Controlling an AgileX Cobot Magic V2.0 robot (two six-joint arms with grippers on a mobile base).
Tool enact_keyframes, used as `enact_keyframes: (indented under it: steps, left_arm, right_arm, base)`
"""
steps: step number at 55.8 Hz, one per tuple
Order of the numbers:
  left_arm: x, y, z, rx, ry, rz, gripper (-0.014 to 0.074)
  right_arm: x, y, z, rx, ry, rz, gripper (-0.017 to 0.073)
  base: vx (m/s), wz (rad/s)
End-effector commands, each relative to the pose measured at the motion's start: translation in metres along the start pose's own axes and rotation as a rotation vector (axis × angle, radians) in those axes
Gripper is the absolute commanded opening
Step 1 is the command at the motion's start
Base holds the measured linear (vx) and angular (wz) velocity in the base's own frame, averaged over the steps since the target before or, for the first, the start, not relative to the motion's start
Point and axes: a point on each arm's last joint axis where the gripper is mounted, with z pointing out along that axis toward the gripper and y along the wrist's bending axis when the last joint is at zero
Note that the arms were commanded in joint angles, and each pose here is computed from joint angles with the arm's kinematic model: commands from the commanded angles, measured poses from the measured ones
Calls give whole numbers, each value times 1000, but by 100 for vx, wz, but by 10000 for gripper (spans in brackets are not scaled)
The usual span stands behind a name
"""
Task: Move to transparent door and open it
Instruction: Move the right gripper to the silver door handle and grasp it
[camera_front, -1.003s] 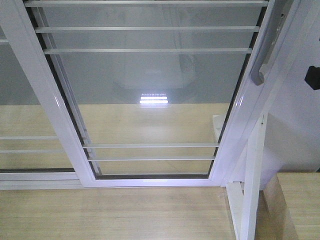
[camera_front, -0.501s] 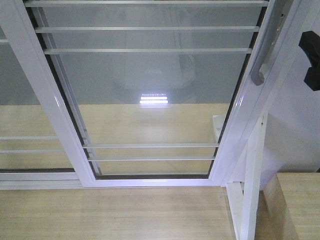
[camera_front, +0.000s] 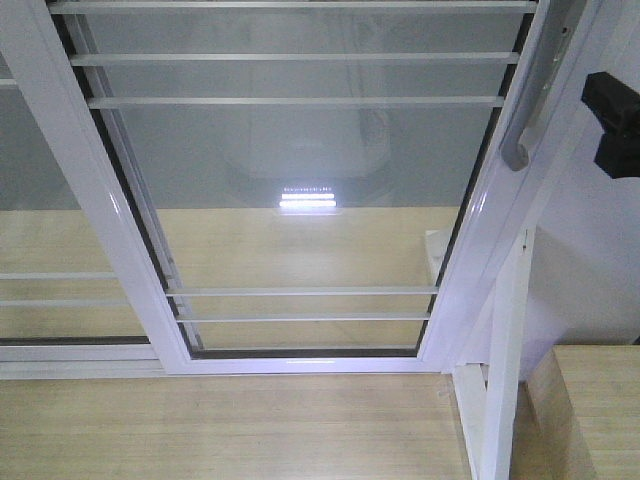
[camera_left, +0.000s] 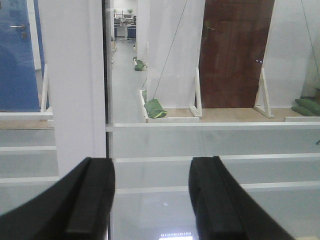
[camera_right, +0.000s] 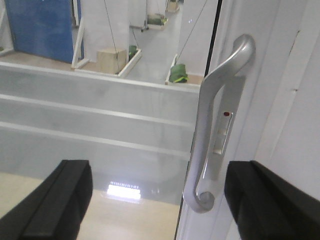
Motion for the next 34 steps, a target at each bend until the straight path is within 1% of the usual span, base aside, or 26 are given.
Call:
enact_keyframes:
  steps: [1,7,12,16,19,26,34]
  left_arm:
    - [-20,0,-2,-2,-114,-9,472]
    - [-20,0,-2,-2,-114,-9,472]
    - [-20,0,-2,-2,-114,-9,472]
    - [-20,0,-2,-2,-114,-9,472]
    - [-20,0,-2,-2,-113,-9,472]
    - [-20,0,-2,-2,-110,-9,472]
    - [-20,0,-2,-2,-110,-9,472]
  right_arm:
    - [-17,-1,12,6,-61,-1,589]
    - [-18,-5,28,17,-28,9,589]
    - [-18,-18,40,71,-7,57,589]
    - [-16,-28,49,110,0,67,589]
    - [-15,-32,56,119,7,62,589]
    - [-10,-33,74,119,12,13,589]
    - [0,-35,97,123,-10,8,589]
  base:
    - [0,0]
    - [0,0]
    - [0,0]
    - [0,0]
    - [0,0]
    - [0,0]
    - [0,0]
